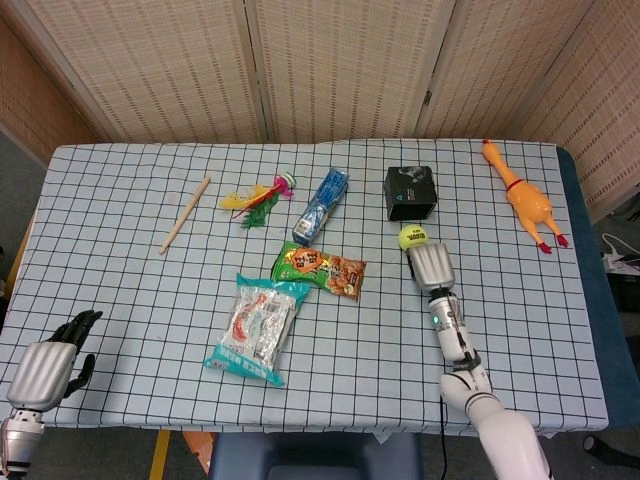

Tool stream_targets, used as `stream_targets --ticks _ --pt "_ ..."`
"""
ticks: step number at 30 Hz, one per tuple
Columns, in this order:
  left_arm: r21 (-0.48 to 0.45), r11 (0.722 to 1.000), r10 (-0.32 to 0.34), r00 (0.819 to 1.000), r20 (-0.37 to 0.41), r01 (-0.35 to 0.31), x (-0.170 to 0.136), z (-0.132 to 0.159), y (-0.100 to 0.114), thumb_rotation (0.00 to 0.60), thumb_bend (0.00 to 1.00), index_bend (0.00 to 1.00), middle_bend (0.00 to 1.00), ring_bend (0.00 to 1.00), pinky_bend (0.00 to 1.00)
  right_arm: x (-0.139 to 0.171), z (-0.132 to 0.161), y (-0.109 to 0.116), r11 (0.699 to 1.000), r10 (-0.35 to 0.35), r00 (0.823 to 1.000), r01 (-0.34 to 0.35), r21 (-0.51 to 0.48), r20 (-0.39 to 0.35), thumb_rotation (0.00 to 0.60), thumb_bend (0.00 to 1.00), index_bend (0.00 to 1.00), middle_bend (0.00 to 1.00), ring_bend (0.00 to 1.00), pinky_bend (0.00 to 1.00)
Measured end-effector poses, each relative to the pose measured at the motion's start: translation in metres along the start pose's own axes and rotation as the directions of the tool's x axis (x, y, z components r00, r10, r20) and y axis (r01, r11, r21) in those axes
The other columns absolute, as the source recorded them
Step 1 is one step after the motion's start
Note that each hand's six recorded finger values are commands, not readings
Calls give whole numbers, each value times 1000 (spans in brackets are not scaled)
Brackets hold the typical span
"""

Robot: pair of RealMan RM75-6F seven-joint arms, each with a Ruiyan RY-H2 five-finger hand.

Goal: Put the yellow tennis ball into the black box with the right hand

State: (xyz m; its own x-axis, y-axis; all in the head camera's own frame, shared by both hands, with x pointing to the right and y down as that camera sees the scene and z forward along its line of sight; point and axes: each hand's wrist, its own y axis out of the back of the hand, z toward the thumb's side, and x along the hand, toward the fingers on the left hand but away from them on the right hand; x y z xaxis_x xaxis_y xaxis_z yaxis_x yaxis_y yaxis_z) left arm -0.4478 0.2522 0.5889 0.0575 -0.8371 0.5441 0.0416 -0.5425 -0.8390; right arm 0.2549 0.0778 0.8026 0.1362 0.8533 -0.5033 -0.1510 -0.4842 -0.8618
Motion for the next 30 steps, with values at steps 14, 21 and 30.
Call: stream_targets --ticks 14,21,30 --pt "-11 1000 -29 999 -24 29 8 -7 -8 600 546 129 117 236 619 -20 -13 14 998 20 999 -22 53 41 600 949 839 796 727 1000" --pt "-6 1000 -23 1000 -20 23 8 -6 -8 600 547 129 117 236 618 -24 -17 14 999 43 998 -44 18 45 600 856 572 515 468 727" --pt "-5 999 -38 999 -27 38 10 -8 -11 600 549 128 117 236 618 -27 -17 13 994 67 997 -65 -83 23 600 289 289 266 175 414"
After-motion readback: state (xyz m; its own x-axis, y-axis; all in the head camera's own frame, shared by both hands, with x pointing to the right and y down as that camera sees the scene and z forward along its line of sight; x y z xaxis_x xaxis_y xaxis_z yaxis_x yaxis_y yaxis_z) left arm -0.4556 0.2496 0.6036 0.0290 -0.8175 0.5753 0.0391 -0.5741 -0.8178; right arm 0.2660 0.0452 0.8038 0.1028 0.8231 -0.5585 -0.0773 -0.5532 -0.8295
